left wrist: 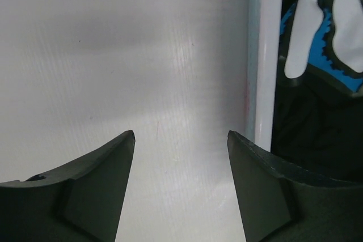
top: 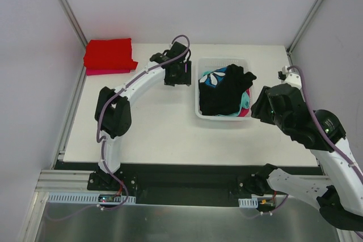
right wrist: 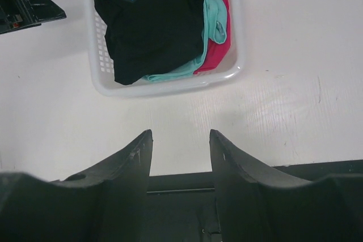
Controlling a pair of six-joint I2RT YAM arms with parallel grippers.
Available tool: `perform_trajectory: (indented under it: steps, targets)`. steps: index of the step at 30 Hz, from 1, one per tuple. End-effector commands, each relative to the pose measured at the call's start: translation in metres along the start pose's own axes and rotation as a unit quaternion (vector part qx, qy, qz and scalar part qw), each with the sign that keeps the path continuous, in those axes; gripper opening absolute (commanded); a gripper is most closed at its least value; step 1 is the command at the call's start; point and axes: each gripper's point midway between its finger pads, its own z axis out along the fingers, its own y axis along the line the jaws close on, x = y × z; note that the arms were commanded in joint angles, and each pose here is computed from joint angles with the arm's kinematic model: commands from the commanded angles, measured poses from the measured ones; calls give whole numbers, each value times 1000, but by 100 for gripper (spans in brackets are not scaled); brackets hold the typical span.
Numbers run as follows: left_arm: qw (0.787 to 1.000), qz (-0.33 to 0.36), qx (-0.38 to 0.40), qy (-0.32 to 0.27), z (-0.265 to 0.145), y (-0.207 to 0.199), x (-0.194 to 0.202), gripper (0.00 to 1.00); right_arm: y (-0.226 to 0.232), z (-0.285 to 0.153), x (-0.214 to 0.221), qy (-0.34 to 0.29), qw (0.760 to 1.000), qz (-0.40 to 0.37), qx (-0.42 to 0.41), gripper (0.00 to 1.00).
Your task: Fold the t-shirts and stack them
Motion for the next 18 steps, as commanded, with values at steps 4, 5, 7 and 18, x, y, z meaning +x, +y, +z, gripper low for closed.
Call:
perform_trajectory:
  steps: [4,5,7,18]
  targets:
    - [999,18,-51,9,19,-9,10,66,-3,0,6,11,1000,2,7,48]
    - [999,17,-44,9,20,-15,10,66,-3,0,6,12,1000,0,6,48]
    - [999,17,-39,13,23,-24,15,66,-5,0,8,14,1000,-3,9,48]
    - [1000,2,-16,-24,-12,-47,4,65,-10,-3,10,13,1000,-8,7,48]
